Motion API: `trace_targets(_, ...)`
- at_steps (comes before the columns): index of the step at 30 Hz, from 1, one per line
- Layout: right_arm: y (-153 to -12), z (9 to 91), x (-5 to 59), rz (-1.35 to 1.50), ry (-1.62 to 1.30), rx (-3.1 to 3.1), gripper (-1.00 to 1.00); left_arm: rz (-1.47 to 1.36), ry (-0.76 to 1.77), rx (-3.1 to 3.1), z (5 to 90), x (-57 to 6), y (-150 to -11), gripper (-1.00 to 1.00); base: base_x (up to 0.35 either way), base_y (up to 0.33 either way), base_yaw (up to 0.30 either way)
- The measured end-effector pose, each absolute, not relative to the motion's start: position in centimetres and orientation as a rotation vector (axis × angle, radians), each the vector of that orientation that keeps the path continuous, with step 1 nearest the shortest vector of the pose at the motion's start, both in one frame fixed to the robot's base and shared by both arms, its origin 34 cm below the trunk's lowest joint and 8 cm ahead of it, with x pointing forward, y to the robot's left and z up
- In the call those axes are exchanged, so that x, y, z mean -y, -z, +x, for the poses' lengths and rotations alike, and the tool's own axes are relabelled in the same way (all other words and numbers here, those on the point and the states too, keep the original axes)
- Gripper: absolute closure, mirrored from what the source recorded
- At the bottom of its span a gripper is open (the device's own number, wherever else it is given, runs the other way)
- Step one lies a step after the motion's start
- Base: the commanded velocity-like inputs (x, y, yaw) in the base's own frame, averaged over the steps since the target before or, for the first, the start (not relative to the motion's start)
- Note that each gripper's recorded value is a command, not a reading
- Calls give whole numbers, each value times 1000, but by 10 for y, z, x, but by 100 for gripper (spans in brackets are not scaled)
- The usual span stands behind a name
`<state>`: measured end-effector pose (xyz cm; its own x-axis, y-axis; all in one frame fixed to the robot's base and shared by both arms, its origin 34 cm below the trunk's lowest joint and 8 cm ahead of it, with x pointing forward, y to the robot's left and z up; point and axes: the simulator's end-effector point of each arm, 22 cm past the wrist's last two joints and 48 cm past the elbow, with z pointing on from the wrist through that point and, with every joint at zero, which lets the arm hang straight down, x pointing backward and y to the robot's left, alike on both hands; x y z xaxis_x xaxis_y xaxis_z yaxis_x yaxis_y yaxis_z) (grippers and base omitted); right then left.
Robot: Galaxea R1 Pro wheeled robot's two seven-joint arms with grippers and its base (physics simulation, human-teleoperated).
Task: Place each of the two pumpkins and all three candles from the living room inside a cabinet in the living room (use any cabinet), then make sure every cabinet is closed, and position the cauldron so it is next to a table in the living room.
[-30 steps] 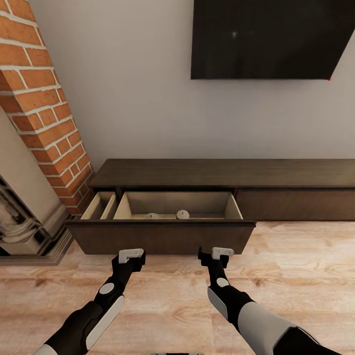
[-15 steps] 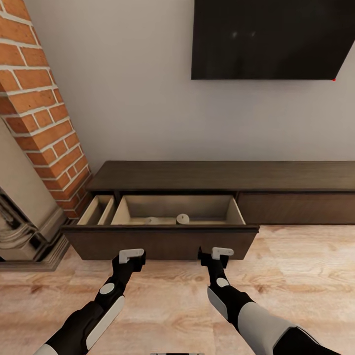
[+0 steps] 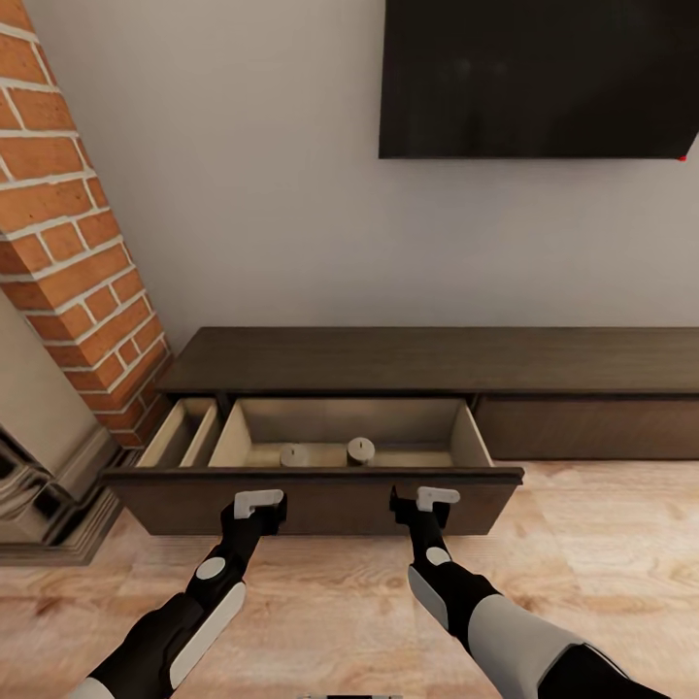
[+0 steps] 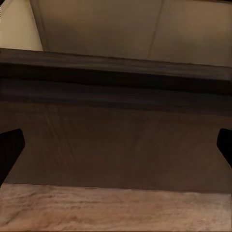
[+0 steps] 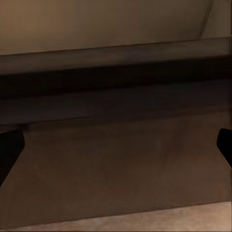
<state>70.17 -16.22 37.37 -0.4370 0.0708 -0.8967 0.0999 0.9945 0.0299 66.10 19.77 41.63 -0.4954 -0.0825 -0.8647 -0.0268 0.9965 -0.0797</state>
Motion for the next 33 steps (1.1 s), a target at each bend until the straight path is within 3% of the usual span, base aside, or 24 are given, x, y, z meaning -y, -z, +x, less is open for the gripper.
trace_targets(8,-373,702,162,119,33,-2026,-100,-75,67,-2088,661,-198,-416,-100,72,0,0)
trace_targets(33,-374,702,162,119,33,-2025,-100,-74,66,-2087,661,-197,-417,-100,266,0,0)
